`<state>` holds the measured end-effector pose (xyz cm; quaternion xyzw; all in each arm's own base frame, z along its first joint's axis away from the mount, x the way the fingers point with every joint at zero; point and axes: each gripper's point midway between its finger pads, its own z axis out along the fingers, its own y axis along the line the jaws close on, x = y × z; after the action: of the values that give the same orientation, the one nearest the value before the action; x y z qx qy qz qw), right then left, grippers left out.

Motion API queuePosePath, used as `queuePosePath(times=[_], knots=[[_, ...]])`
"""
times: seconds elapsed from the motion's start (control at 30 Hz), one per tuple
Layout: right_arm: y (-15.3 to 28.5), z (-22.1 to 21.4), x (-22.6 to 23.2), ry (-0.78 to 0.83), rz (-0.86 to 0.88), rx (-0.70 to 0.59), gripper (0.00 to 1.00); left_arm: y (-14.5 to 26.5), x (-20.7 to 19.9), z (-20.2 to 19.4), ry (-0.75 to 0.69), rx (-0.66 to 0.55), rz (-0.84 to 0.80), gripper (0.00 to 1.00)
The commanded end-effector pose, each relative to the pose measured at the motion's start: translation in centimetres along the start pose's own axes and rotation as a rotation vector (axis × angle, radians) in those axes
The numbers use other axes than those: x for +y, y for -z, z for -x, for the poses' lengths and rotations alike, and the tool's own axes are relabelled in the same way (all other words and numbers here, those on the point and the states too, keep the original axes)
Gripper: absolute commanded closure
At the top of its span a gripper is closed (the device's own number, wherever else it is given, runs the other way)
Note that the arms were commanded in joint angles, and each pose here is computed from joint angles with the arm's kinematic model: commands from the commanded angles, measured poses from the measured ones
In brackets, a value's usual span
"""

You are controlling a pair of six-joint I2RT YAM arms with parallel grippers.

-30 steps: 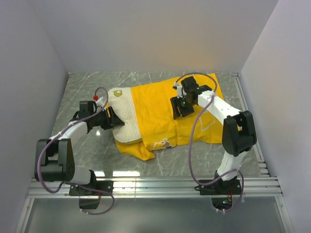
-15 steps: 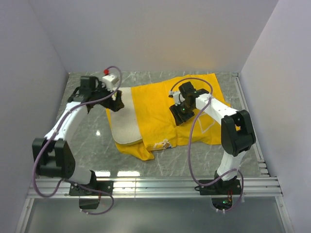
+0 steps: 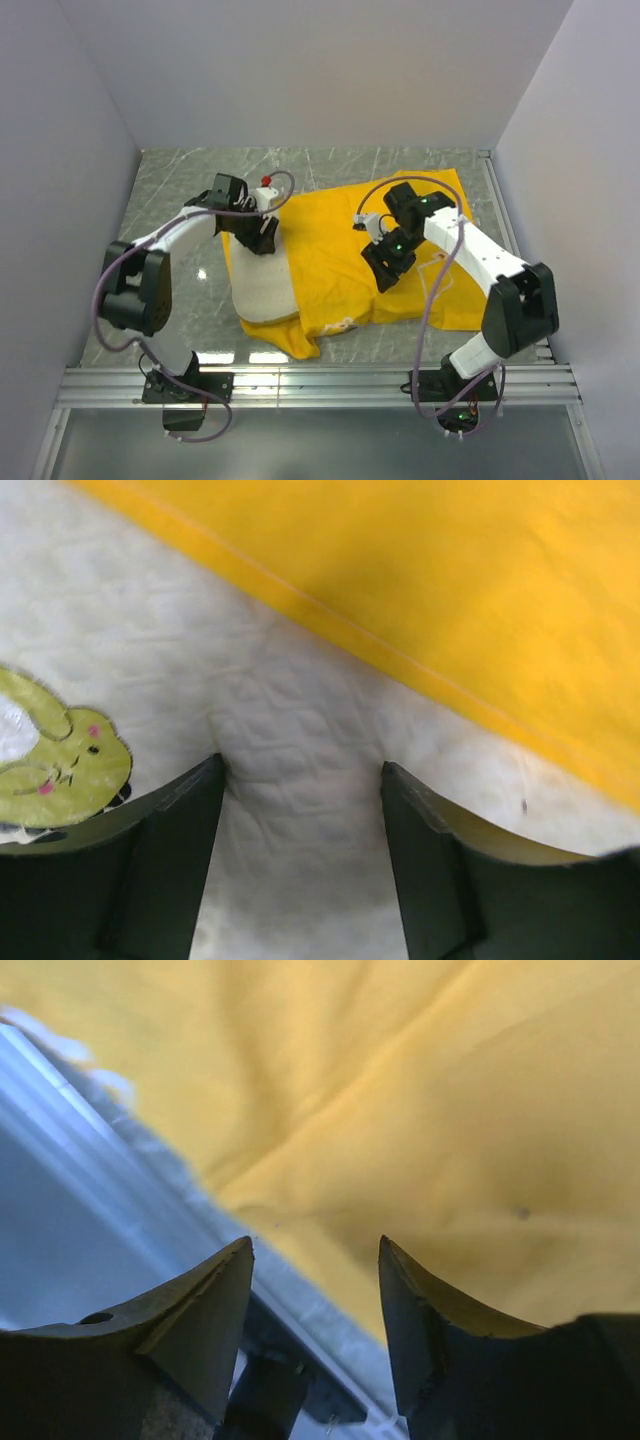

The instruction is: Put the pillow into the pillowcase

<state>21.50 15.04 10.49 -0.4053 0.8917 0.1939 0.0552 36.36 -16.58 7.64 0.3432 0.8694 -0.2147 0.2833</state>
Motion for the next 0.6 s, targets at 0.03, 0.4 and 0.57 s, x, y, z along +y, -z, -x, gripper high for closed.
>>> queuePosePath(times=[0.03, 0.4, 0.57], knots=[[8.9, 4.6, 2.3, 0.092, -0.069, -0.279, 0.36, 5.1, -5.1, -4.1, -0.068, 0.072, -0.183, 0.29], [6.5, 18.2, -8.0, -0.045, -0.266, -0.478, 0.35, 6.2, 1.5, 3.6, -0.008, -0.106, 0.027, 0.16], [0.2, 16.3, -9.2, -0.107, -0.184, -0.361, 0.39, 2.8, 1.9, 0.7, 0.012, -0.002, -0.042, 0.22]])
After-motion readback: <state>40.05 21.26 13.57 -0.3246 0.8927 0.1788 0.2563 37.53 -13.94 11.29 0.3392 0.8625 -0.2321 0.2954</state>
